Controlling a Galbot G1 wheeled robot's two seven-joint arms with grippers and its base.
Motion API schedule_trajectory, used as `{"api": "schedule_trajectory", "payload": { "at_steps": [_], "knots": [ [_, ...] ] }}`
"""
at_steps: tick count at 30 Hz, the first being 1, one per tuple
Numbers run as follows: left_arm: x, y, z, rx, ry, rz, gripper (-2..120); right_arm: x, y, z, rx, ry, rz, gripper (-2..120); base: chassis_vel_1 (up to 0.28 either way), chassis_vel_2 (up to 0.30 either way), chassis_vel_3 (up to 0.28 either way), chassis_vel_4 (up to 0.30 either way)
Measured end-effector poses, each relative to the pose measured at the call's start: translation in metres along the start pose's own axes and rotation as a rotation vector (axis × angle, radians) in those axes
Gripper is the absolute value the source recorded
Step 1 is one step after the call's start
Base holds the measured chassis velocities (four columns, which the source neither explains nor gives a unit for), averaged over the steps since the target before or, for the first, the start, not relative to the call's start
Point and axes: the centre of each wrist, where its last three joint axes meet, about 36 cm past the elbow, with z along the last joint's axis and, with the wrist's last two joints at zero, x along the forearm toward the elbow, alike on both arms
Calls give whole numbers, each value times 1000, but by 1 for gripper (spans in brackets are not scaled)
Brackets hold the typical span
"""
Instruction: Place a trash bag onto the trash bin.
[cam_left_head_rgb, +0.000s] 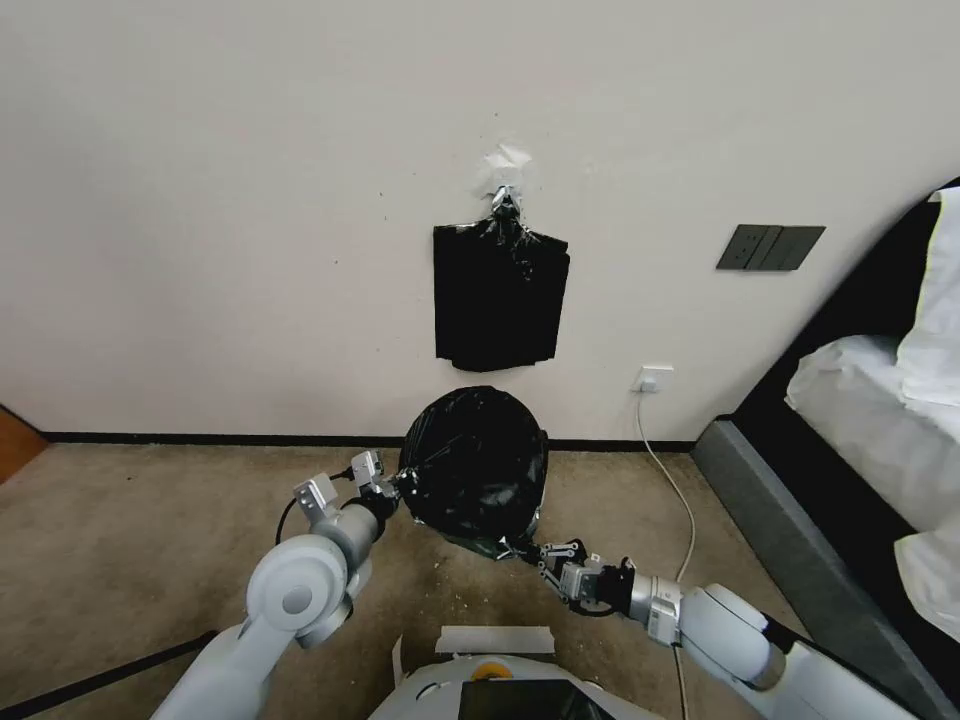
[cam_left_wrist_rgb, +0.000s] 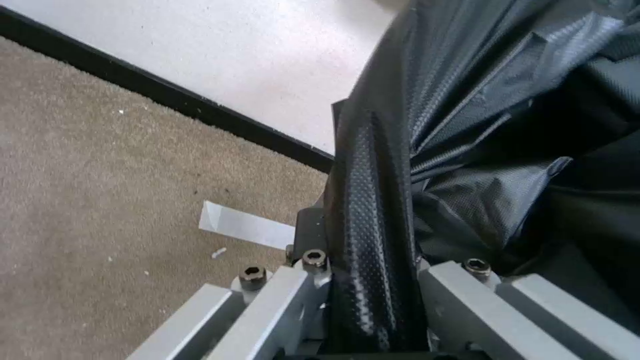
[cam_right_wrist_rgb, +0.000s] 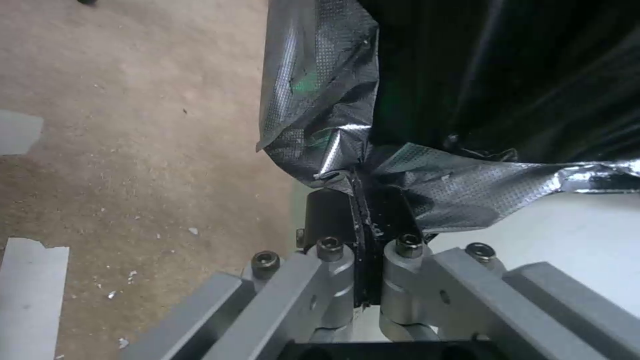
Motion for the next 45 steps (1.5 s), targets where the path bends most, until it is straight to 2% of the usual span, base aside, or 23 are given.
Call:
{"api": "schedule_trajectory", "payload": {
  "at_steps": [10, 12, 13, 16, 17, 20, 24, 26, 27, 30, 31, 33, 34, 36, 39, 40, 43, 45],
  "knots": [
    [7, 1, 2, 9, 1, -7, 1, -8, 13, 5, -41, 24, 48, 2, 0, 0, 0, 0],
    [5, 2, 1, 11, -7, -7, 1, -6, 16, 4, -48, 26, 46, 11, 0, 0, 0, 0],
    [5, 2, 1, 11, -7, -7, 1, -6, 16, 4, -48, 26, 46, 11, 0, 0, 0, 0],
    [0, 6, -2, 17, -29, -22, 1, 1, 20, 7, -60, 36, 46, 28, 0, 0, 0, 0],
    [0, 6, -2, 17, -29, -22, 1, 1, 20, 7, -60, 36, 46, 28, 0, 0, 0, 0],
    [-3, 9, -6, 13, -44, -31, 1, 8, 24, 10, -76, 43, 47, 41, 0, 0, 0, 0],
    [-6, 10, -8, 10, -57, -37, 1, 11, 27, 6, -92, 36, 49, 51, 0, 0, 0, 0],
    [-13, 12, -9, -6, -86, -46, 1, 16, 32, -7, -125, 16, 68, 64, 0, 0, 0, 0],
    [-13, 12, -9, -6, -86, -46, 1, 16, 32, -7, -125, 16, 68, 64, 0, 0, 0, 0],
    [-24, 18, -2, -70, -150, -65, 1, 26, 37, -40, -220, -13, 86, 79, 0, 0, 0, 0],
    [-24, 18, -2, -70, -150, -65, 1, 26, 37, -40, -220, -13, 86, 79, 0, 0, 0, 0],
    [-28, 19, 3, -93, -169, -71, 1, 28, 37, -59, -254, -34, 93, 84, 0, 0, 0, 0],
    [-32, 21, 9, -122, -188, -73, 1, 30, 35, -79, -288, -50, 109, 78, 0, 0, 0, 0],
    [-33, 21, 13, -140, -197, -71, 1, 29, 34, -89, -307, -57, 123, 76, 0, 0, 0, 0],
    [-34, 21, 26, -190, -216, -53, 1, 27, 29, -124, -382, -42, 190, 61, 0, 0, 0, 0],
    [-34, 21, 26, -190, -216, -53, 1, 27, 29, -124, -382, -42, 190, 61, 0, 0, 0, 0],
    [-35, 16, 39, -238, -221, -34, 1, 22, 21, -153, -498, -16, 244, 47, 0, 0, 0, 0],
    [-35, 14, 44, -251, -221, -29, 1, 20, 16, -157, -527, -6, 255, 43, 0, 0, 0, 0]
  ]
}}
